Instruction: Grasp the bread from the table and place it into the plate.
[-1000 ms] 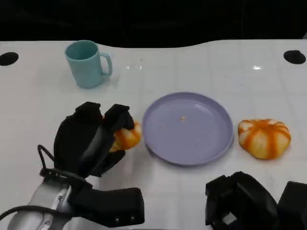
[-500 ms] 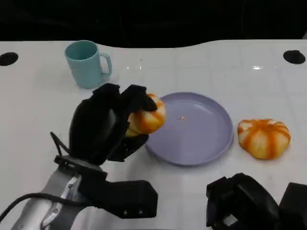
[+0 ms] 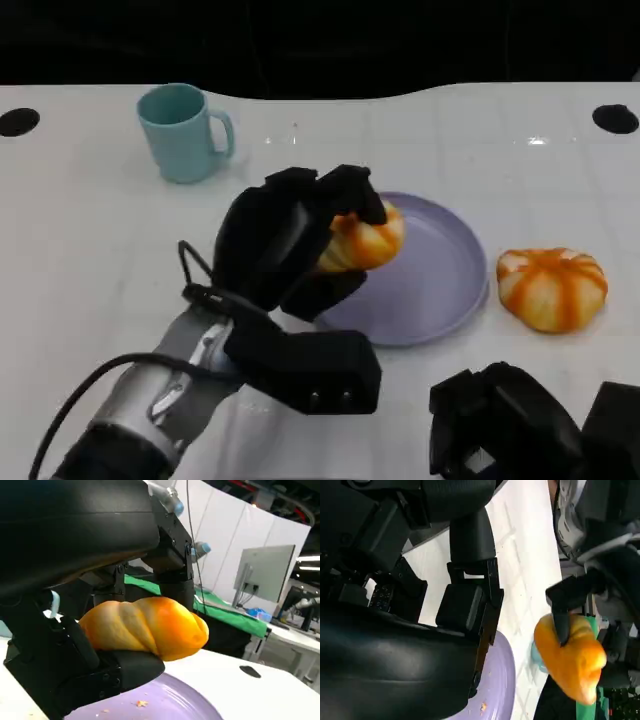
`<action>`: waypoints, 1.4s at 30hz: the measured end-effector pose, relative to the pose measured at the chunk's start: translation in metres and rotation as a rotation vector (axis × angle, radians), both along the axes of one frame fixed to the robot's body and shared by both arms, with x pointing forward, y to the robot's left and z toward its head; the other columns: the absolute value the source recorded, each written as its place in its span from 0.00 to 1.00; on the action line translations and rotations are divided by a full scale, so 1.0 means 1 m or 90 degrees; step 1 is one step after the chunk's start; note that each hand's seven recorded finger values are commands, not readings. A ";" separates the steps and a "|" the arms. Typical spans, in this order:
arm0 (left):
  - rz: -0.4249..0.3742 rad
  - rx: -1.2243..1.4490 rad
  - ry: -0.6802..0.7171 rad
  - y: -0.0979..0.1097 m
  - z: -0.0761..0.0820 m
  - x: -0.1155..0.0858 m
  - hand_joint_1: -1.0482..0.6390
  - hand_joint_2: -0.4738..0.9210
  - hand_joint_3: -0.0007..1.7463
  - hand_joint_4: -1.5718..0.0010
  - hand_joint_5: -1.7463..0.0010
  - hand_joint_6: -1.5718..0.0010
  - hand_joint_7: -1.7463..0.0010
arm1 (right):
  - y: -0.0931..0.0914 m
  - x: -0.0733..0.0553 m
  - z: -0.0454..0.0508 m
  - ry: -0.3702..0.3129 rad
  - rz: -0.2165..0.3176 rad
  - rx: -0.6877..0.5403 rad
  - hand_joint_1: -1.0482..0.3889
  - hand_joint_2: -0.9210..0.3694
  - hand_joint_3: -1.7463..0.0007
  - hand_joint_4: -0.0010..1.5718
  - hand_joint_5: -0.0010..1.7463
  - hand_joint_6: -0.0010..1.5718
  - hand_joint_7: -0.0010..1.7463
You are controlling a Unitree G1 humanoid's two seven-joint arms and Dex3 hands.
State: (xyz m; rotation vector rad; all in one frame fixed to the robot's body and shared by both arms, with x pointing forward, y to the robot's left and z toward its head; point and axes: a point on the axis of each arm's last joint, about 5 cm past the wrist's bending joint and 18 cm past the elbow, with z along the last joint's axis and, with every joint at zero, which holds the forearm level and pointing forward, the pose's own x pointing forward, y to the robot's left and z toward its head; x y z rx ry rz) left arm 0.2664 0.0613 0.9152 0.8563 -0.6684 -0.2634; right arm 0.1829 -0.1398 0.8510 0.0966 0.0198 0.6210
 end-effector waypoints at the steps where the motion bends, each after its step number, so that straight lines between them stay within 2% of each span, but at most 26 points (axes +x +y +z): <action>1: -0.006 0.004 0.003 -0.003 0.000 0.002 0.47 0.56 0.82 0.38 0.00 0.51 0.00 | 0.000 0.000 -0.0001 0.001 0.000 0.000 0.00 0.63 0.31 0.99 0.72 1.00 0.54; 6: -0.035 0.024 0.012 -0.012 -0.002 0.010 0.48 0.54 0.85 0.36 0.00 0.49 0.00 | 0.000 -0.001 -0.0005 0.003 0.000 -0.001 0.00 0.62 0.31 0.99 0.72 1.00 0.54; 10: -0.039 0.036 0.027 -0.017 -0.007 0.012 0.47 0.54 0.86 0.36 0.00 0.50 0.01 | 0.001 -0.001 -0.0005 0.003 -0.001 -0.002 0.00 0.63 0.31 0.99 0.72 1.00 0.53; 13: -0.038 0.049 0.041 -0.019 -0.010 0.013 0.44 0.61 0.71 0.47 0.00 0.54 0.20 | 0.001 -0.001 -0.0005 0.003 -0.001 0.000 0.00 0.63 0.31 0.99 0.72 1.00 0.53; 16: -0.039 0.073 0.053 -0.020 -0.009 0.015 0.41 0.75 0.48 0.59 0.08 0.62 0.46 | 0.001 -0.001 -0.0005 0.004 -0.001 0.001 0.00 0.63 0.31 0.99 0.72 1.00 0.54; 19: -0.049 0.106 0.075 -0.020 -0.007 0.016 0.38 0.84 0.30 0.67 0.18 0.75 0.60 | 0.002 -0.001 -0.0004 0.007 -0.002 0.001 0.00 0.63 0.31 0.99 0.72 1.00 0.54; 20: -0.055 0.117 0.080 -0.020 -0.007 0.016 0.34 0.92 0.18 0.72 0.27 0.81 0.66 | 0.002 -0.001 -0.0004 0.007 -0.001 0.001 0.00 0.63 0.31 0.99 0.72 1.00 0.54; 22: -0.062 0.133 0.088 -0.019 -0.007 0.017 0.32 0.98 0.09 0.77 0.34 0.85 0.71 | 0.002 -0.001 -0.0004 0.007 -0.001 0.001 0.00 0.63 0.31 0.99 0.72 1.00 0.54; 24: -0.067 0.148 0.098 -0.018 -0.007 0.017 0.27 1.00 0.07 0.85 0.43 0.89 0.75 | 0.002 -0.001 -0.0004 0.007 -0.001 0.001 0.00 0.63 0.31 0.99 0.72 1.00 0.54; 29: -0.064 0.178 0.116 -0.018 -0.001 0.018 0.19 1.00 0.08 0.91 0.47 0.94 0.78 | 0.002 -0.001 -0.0003 0.006 -0.001 0.001 0.00 0.62 0.31 0.99 0.72 1.00 0.54; 33: -0.061 0.218 0.121 -0.019 0.006 0.018 0.16 1.00 0.10 0.90 0.48 0.93 0.79 | 0.002 -0.001 0.0002 0.005 -0.001 0.001 0.00 0.63 0.31 0.99 0.72 1.00 0.54; 42: -0.058 0.239 0.138 -0.008 0.008 0.011 0.16 1.00 0.11 0.87 0.48 0.90 0.79 | 0.002 -0.001 0.0011 0.003 -0.001 0.002 0.00 0.62 0.31 0.98 0.73 1.00 0.54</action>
